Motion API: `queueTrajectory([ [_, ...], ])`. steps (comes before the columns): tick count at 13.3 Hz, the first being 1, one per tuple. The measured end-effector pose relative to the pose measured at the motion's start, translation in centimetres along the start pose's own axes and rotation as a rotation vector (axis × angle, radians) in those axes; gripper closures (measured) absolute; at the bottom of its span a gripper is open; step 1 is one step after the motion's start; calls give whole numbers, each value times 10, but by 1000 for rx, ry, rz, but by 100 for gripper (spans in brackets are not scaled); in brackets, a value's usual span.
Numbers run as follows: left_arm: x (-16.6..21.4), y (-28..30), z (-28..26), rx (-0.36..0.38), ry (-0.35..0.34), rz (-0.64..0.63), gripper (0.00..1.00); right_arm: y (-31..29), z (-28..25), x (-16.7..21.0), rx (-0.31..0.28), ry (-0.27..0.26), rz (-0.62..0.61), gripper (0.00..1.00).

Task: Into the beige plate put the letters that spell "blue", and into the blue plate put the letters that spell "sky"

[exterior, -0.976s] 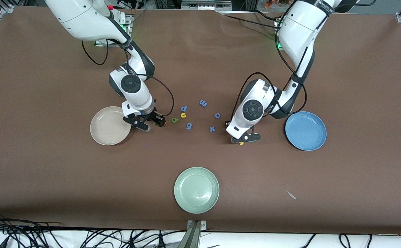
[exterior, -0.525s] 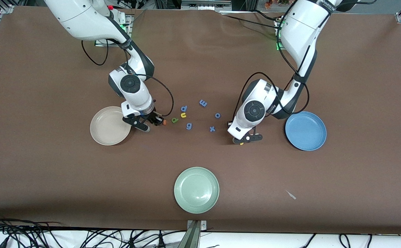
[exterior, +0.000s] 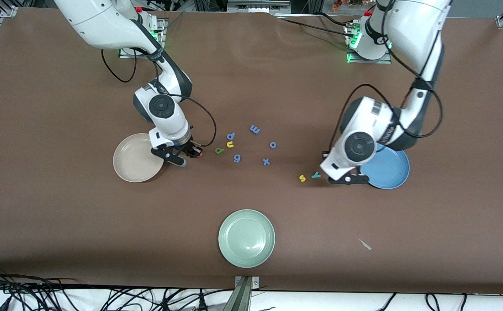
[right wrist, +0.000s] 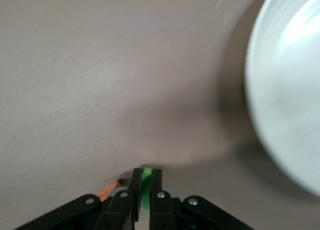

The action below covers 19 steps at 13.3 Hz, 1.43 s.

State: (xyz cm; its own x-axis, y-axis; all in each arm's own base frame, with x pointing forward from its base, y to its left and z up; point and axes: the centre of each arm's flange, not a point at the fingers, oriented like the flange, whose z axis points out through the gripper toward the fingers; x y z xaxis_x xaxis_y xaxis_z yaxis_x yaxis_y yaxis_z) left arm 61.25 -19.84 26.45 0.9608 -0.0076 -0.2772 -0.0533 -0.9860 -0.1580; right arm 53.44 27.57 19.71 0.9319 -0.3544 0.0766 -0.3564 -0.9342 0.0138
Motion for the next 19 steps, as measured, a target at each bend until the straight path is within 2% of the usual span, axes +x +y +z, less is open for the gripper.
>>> queueTrajectory([
  [3,12,-70,18,-17,-48,77,77,35,-42,42,-71,7,-120,90],
  [5,16,-112,36,-40,-69,125,77,65,-56,67,-92,2,-216,90],
  [7,16,-137,66,-62,-42,148,77,88,-48,78,-107,-17,-255,90],
  [9,10,-137,95,-71,-24,160,73,93,-40,75,-115,-35,-264,76],
  [12,8,-126,88,-72,-30,178,43,91,-38,71,-107,-46,-250,44],
  [14,8,-109,52,-74,-26,210,23,84,-39,67,-78,-63,-187,41],
  [16,5,-78,11,-81,8,264,3,58,-43,50,-44,-74,-101,38],
  [17,3,-60,-3,-86,27,296,0,39,-44,39,-28,-77,-57,38],
  [19,-3,-19,-12,-98,57,362,0,7,-41,22,13,-82,22,37],
])
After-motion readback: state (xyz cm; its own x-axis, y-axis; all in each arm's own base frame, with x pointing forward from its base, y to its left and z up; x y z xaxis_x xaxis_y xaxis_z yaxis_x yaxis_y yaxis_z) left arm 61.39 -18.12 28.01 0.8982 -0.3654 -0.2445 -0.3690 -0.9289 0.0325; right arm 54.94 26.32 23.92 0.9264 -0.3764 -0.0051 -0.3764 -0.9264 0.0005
